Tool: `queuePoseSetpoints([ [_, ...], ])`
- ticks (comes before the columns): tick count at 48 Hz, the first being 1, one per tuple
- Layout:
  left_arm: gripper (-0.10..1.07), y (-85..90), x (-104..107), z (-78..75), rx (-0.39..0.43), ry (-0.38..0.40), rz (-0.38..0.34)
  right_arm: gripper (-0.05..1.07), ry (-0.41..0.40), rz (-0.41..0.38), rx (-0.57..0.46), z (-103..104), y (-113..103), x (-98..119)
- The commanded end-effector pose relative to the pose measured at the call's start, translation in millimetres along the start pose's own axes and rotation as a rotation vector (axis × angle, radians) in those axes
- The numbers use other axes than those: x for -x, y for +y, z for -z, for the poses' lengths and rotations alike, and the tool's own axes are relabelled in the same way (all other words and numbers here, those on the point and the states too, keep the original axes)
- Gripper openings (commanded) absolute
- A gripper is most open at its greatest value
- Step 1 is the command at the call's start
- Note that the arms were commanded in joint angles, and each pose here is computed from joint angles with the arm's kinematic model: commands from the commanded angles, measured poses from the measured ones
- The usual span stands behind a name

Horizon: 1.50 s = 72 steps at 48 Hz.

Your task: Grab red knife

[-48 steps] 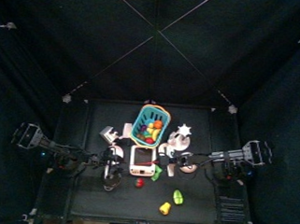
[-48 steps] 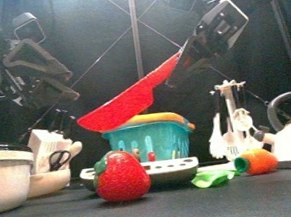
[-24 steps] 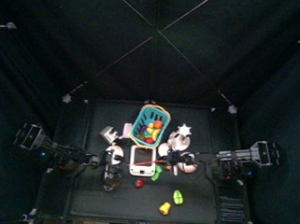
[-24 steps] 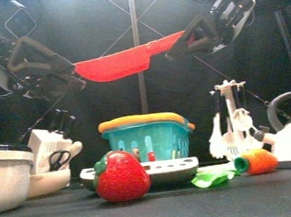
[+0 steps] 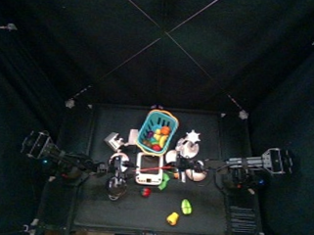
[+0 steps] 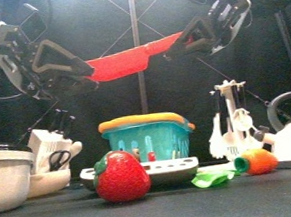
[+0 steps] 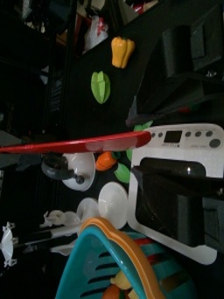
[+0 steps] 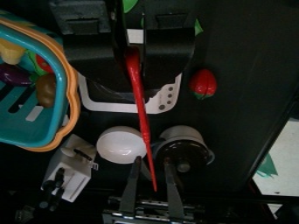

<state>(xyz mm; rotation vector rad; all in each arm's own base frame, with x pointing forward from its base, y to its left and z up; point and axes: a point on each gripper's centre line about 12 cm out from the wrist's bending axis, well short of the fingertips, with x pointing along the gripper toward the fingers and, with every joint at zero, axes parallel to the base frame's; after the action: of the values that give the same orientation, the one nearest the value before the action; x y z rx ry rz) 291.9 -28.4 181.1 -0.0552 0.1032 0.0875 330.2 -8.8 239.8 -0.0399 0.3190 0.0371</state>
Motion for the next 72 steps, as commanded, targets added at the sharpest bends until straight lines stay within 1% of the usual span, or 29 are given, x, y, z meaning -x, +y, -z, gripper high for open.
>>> queuePoseSetpoints([
  [1, 0.63, -0.6, -2.1, -7.8, 0.003, -0.039, -0.003, 0.44, -0.024, 0.006, -0.018, -5.8, -1.9, 1.4],
  [3, 0.59, -0.4, -1.3, -8.7, 0.006, -0.042, -0.003, 0.44, -0.02, 0.008, -0.024, -4.3, -2.0, 0.8],
  [8, 0.55, -0.4, -1.3, -8.7, 0.004, -0.042, -0.003, 0.44, -0.011, 0.01, -0.037, -1.6, -2.3, -0.7],
  [17, 0.53, 1.0, -1.6, -8.9, 0.005, -0.043, -0.008, 0.44, -0.005, 0.006, -0.048, -1.0, -0.9, -6.2],
  [24, 0.52, 1.3, -1.0, -8.2, 0.002, -0.042, -0.008, 0.44, 0.029, 0.008, -0.07, 7.7, -0.6, -12.7],
  [29, 0.48, 1.1, 0.2, -7.1, -0.001, -0.039, -0.006, 0.44, 0.047, -0.016, -0.067, 12.2, 8.6, -16.9],
  [33, 0.45, 1.5, 1.6, -3.4, -0.005, -0.023, -0.004, 0.43, 0.056, -0.029, -0.064, 14.2, 13.3, -19.0],
  [43, 0.38, 2.0, 6.2, 4.0, -0.014, 0.001, -0.001, 0.37, 0.053, -0.056, -0.089, 9.9, 26.1, -22.8],
  [50, 0.37, 0.2, 5.3, 7.8, -0.022, 0.022, 0.009, 0.33, 0.085, -0.068, -0.09, 12.3, 33.5, -24.2],
  [58, 0.36, -1.2, 4.0, 8.8, -0.03, 0.038, 0.017, 0.32, 0.162, -0.056, -0.117, 18.4, 37.4, -28.6],
  [62, 0.36, -4.2, 1.6, 10.1, -0.032, 0.049, 0.026, 0.32, 0.204, -0.055, -0.134, 23.8, 41.0, -33.1],
  [65, 0.36, -11.5, -1.0, 14.4, -0.038, 0.075, 0.049, 0.32, 0.228, -0.058, -0.14, 26.7, 44.6, -36.3],
  [72, 0.36, -26.5, -10.3, 24.2, -0.047, 0.132, 0.089, 0.32, 0.241, -0.077, -0.131, 26.3, 53.3, -39.9],
])
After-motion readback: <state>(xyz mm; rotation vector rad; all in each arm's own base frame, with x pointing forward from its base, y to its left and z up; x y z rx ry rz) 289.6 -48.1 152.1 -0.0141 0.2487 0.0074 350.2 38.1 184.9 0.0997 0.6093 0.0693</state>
